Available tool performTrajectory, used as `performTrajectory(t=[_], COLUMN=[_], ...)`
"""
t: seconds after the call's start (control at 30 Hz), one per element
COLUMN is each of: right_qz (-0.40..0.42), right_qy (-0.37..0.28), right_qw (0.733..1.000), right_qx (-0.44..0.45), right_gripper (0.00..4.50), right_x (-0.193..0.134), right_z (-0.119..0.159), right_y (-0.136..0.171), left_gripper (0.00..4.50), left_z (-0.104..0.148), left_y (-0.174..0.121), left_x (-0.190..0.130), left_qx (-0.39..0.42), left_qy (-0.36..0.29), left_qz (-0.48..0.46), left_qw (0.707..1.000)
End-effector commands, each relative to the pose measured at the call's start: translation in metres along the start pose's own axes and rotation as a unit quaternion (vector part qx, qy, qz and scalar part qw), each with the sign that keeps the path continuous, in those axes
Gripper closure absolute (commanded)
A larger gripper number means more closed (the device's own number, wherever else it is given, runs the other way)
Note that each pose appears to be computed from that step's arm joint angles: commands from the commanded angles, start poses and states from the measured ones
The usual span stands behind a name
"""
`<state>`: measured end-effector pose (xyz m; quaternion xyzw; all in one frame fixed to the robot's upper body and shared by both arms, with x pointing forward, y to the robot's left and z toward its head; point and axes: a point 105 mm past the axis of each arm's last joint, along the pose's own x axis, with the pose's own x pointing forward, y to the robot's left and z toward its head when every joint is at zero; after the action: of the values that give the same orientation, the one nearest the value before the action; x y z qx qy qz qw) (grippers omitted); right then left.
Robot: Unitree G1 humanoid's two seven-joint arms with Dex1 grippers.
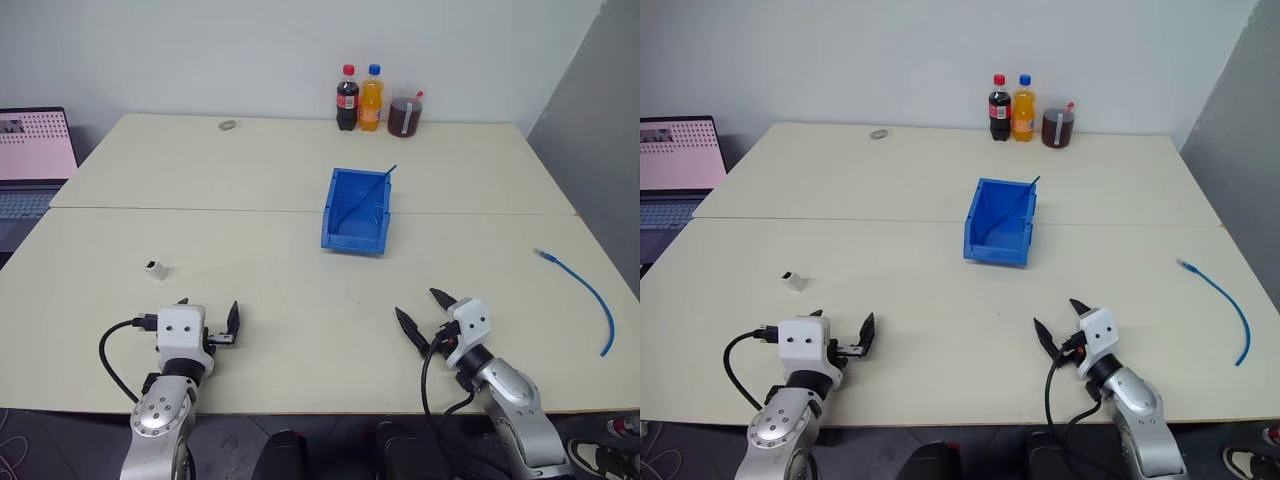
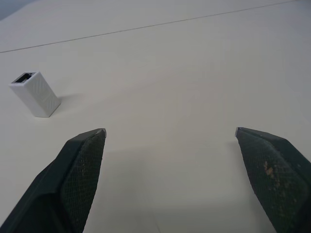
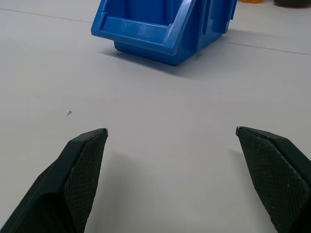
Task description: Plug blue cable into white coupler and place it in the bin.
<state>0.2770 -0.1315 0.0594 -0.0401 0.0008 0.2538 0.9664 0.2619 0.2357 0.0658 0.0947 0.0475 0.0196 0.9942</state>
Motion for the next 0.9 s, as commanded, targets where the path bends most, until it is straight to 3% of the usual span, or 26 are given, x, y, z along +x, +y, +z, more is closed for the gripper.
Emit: performTrajectory(t=[0.03,0.3,0.5,0.63,0.7,0.83,0.9], right_qz=[-0.002,-0.012,-0.044,-0.092,-0.114,-0.207,-0.232], right_qy=[-0.011,-0.014,-0.038,-0.044,-0.042,-0.019,-0.003], right_qw=[1.0,1.0,0.998,0.994,0.992,0.978,0.972], right_qx=[-0.009,-0.01,-0.017,-0.027,-0.028,-0.028,-0.028], right_gripper=[0.01,0.01,0.01,0.01,0.01,0.01,0.01], right_x=[-0.002,-0.006,-0.017,-0.038,-0.047,-0.076,-0.085], right_z=[0.006,0.008,0.028,0.045,0.052,0.063,0.064], right_y=[-0.002,-0.004,-0.013,-0.029,-0.037,-0.082,-0.099], left_gripper=[0.0,0.0,0.0,0.0,0.0,0.0,0.0], left_z=[0.012,0.027,0.065,0.098,0.103,0.111,0.112], left_y=[-0.004,-0.008,-0.048,-0.081,-0.093,-0.122,-0.126], left_x=[-0.001,-0.008,0.0,0.008,0.007,-0.008,-0.009], left_qx=[-0.003,-0.024,0.007,0.037,0.048,0.076,0.089], left_qy=[-0.018,-0.057,-0.099,-0.124,-0.117,-0.084,-0.072], left_qz=[-0.011,-0.07,-0.226,-0.366,-0.423,-0.562,-0.588], left_qw=[1.0,0.996,0.969,0.922,0.897,0.82,0.801])
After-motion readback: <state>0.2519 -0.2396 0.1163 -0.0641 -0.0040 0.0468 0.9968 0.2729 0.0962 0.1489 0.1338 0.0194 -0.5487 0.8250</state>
